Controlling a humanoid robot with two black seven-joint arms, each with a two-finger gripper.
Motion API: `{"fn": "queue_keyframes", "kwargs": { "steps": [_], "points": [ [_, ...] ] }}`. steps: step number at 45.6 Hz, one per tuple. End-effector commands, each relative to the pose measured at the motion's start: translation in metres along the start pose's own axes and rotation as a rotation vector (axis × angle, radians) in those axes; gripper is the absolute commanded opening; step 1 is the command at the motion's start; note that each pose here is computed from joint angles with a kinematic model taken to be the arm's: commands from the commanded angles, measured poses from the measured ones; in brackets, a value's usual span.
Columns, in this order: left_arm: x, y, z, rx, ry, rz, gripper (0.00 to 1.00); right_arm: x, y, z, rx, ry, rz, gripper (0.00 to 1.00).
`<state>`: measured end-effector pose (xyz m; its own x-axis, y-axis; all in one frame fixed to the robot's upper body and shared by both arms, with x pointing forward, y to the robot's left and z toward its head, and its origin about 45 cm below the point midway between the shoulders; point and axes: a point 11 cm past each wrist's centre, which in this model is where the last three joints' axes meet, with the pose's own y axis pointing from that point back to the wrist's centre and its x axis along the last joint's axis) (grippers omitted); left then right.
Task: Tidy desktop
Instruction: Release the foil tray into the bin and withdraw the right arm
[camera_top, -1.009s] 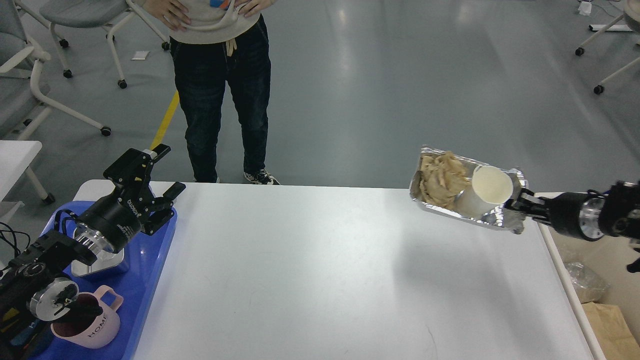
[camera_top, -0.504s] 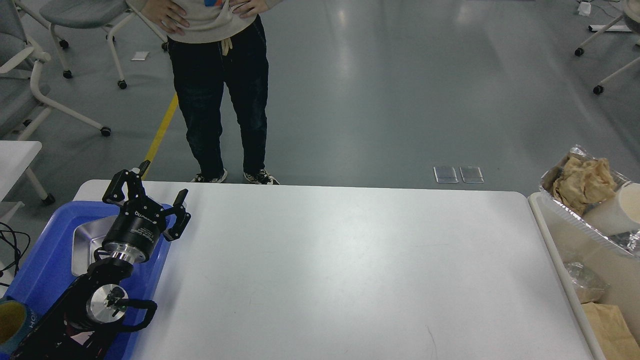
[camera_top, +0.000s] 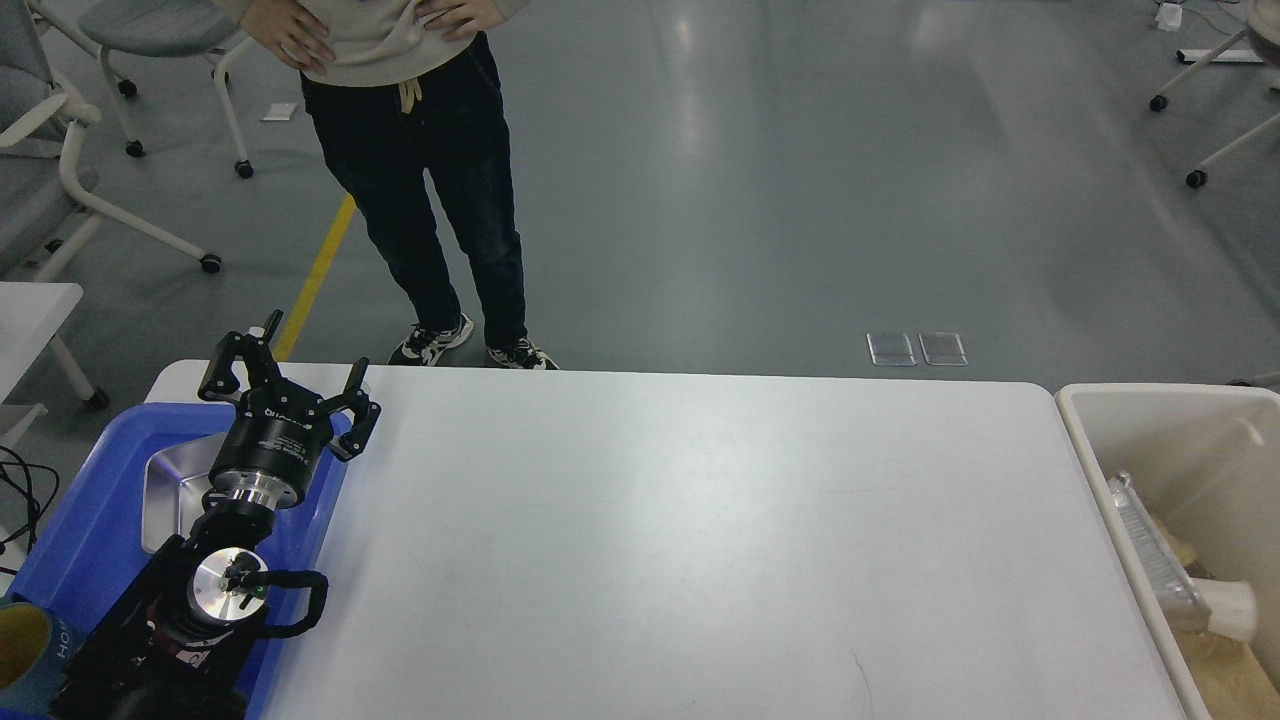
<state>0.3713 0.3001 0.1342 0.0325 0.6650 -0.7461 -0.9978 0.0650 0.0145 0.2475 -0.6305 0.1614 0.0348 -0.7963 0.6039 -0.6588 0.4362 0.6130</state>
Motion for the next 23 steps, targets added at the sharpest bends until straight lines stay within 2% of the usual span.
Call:
{"fn": "queue_keyframes", "kwargs": {
  "steps": [1, 11, 17, 23],
  "points": [
    [0.000, -0.001, 0.000, 0.004, -0.006, 0.007, 0.96, -0.014, -0.010, -0.019, 0.051, 0.007, 0.042, 1.00],
    [0.001, -0.003, 0.008, -0.003, -0.031, -0.001, 0.96, -0.058, -0.031, -0.088, 0.196, -0.071, 0.049, 1.00],
    [0.010, 0.000, 0.020, -0.012, -0.063, 0.014, 0.96, -0.108, -0.036, -0.154, 0.321, -0.285, -0.030, 1.00],
    [0.011, 0.003, 0.020, -0.003, -0.069, 0.006, 0.96, -0.108, -0.024, -0.223, 0.475, -0.600, -0.075, 1.00]
  ]
}}
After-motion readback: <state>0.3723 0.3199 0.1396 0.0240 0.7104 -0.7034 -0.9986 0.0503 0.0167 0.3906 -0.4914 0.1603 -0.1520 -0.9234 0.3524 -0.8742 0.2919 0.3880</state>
